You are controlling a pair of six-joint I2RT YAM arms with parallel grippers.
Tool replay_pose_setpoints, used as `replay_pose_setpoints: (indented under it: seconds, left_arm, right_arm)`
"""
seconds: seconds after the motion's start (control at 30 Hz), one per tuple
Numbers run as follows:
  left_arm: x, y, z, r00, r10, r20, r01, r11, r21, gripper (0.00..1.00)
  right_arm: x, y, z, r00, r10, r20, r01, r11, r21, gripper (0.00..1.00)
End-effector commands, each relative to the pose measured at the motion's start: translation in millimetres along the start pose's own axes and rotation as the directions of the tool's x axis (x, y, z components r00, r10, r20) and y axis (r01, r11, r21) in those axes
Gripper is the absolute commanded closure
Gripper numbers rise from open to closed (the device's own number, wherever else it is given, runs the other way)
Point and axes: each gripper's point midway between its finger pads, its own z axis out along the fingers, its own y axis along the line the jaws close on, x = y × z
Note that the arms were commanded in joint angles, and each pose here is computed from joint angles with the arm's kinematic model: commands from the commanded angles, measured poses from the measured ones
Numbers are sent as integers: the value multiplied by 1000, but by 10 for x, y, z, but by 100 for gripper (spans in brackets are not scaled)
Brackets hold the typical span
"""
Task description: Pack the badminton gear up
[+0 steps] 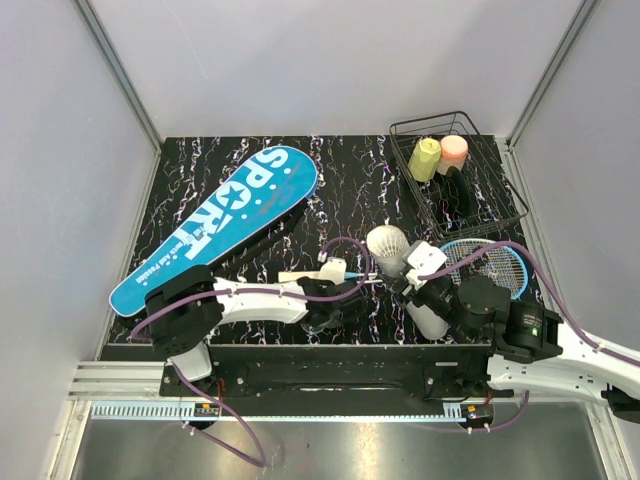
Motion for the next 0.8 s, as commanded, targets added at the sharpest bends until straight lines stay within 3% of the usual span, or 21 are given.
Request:
replay_pose_setpoints:
  seconds: [0.0, 0.17, 0.23, 0.43, 0.53, 0.63, 0.67, 0.73, 0.77]
  left_arm:
    - [2, -7, 40, 999, -52, -12, 52, 998, 46, 84]
    - [-31, -7, -3, 998, -62, -3, 62, 993, 96, 100]
    - [-107, 6, -65, 997, -70, 14, 68, 990, 122, 100]
    - [-742, 81, -902, 969, -136, 205, 63, 943, 327, 100]
    - [-1111, 230, -1551, 917, -185, 353, 5, 891, 453, 100]
    - [-1408, 389, -2303, 824, -223, 521, -147, 804, 576, 100]
    - [-1414, 419, -2600, 788, -192, 585, -264, 753, 603, 100]
    - [-1474, 488, -2999, 732, -178, 658, -373, 704, 605, 100]
    - [-1420, 484, -3076, 710, -111, 695, -457, 678, 575, 100]
  right_arm:
    - [-165, 32, 23, 999, 16, 51, -15, 1000, -20, 77]
    - [-136, 133, 50, 999, -5, 47, 9, 998, -68, 76]
    - [-135, 179, 61, 999, -15, 52, 20, 996, -90, 76]
    - [-105, 274, 126, 996, -70, 61, 77, 989, -126, 78]
    - [-46, 454, 154, 989, -123, 78, 137, 967, -213, 76]
    - [-38, 643, 165, 984, -146, 100, 170, 937, -304, 76]
    - [-64, 698, 163, 982, -150, 112, 179, 926, -332, 77]
    - [-53, 770, 212, 980, -167, 108, 195, 913, -357, 76]
    - [-100, 801, 221, 977, -179, 120, 211, 904, -372, 77]
